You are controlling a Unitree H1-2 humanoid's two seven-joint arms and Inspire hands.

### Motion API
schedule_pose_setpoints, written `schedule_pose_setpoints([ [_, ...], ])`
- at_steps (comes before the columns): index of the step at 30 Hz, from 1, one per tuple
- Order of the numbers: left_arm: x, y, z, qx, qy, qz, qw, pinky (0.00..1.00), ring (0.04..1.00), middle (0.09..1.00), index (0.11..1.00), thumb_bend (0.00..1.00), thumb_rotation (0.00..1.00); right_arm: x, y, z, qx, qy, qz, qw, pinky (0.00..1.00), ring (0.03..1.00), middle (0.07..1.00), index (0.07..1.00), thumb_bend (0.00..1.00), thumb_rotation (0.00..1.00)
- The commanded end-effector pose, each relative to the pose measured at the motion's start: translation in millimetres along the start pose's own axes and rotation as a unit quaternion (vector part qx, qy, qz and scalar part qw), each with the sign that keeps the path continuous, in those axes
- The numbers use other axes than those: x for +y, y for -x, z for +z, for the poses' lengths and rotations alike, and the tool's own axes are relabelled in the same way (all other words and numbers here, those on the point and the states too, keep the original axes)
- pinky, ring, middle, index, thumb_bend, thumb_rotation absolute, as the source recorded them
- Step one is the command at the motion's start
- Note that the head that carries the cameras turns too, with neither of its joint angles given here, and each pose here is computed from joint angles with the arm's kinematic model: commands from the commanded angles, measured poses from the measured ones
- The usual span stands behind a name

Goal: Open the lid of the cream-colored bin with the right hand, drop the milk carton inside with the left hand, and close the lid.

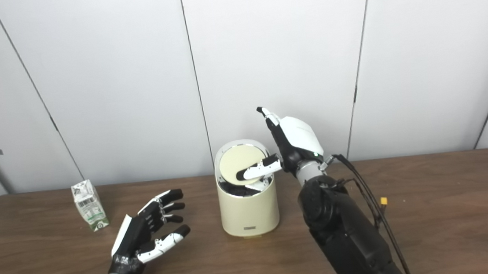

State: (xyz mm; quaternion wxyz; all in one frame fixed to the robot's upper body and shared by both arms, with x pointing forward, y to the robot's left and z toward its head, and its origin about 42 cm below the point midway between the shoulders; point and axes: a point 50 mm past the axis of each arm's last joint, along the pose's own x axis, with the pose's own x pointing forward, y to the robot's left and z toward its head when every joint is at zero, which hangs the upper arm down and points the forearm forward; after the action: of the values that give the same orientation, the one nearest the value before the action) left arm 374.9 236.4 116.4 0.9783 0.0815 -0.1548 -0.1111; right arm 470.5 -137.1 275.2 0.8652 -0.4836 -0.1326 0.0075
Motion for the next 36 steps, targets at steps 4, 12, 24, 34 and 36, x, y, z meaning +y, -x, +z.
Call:
schedule_pose_setpoints([
  [4,-19.4,41.5,-30.6,0.067,0.024,0.001,0.997,0.68,0.784,0.837,0.84,0.67,0.24,-8.5,-4.6,0.8,0.006,0.09,-0.011,0.996,0.71,0.871,0.95,0.932,0.9,0.2],
  [12,-19.4,41.3,-29.7,0.068,0.025,-0.001,0.997,0.67,0.785,0.837,0.839,0.67,0.24,-4.1,-3.0,-5.8,0.018,0.121,0.018,0.992,0.76,0.895,0.968,0.921,0.9,0.18],
  [24,-20.1,39.3,-31.7,0.07,0.02,-0.005,0.997,0.67,0.777,0.833,0.84,0.67,0.24,-41.7,-1.8,-7.5,0.038,-0.143,0.041,0.988,0.76,0.915,0.954,0.915,0.86,0.24],
  [34,-19.4,38.2,-33.6,0.073,0.02,-0.008,0.997,0.66,0.777,0.833,0.835,0.69,0.26,-57.1,17.5,-34.1,0.017,-0.237,0.02,0.971,0.74,0.891,0.927,0.922,0.73,0.25],
  [36,-19.0,37.9,-33.6,0.072,0.018,-0.009,0.997,0.66,0.775,0.832,0.834,0.69,0.26,-53.5,24.0,-43.0,0.005,-0.25,0.011,0.968,0.73,0.897,0.933,0.925,0.7,0.23],
])
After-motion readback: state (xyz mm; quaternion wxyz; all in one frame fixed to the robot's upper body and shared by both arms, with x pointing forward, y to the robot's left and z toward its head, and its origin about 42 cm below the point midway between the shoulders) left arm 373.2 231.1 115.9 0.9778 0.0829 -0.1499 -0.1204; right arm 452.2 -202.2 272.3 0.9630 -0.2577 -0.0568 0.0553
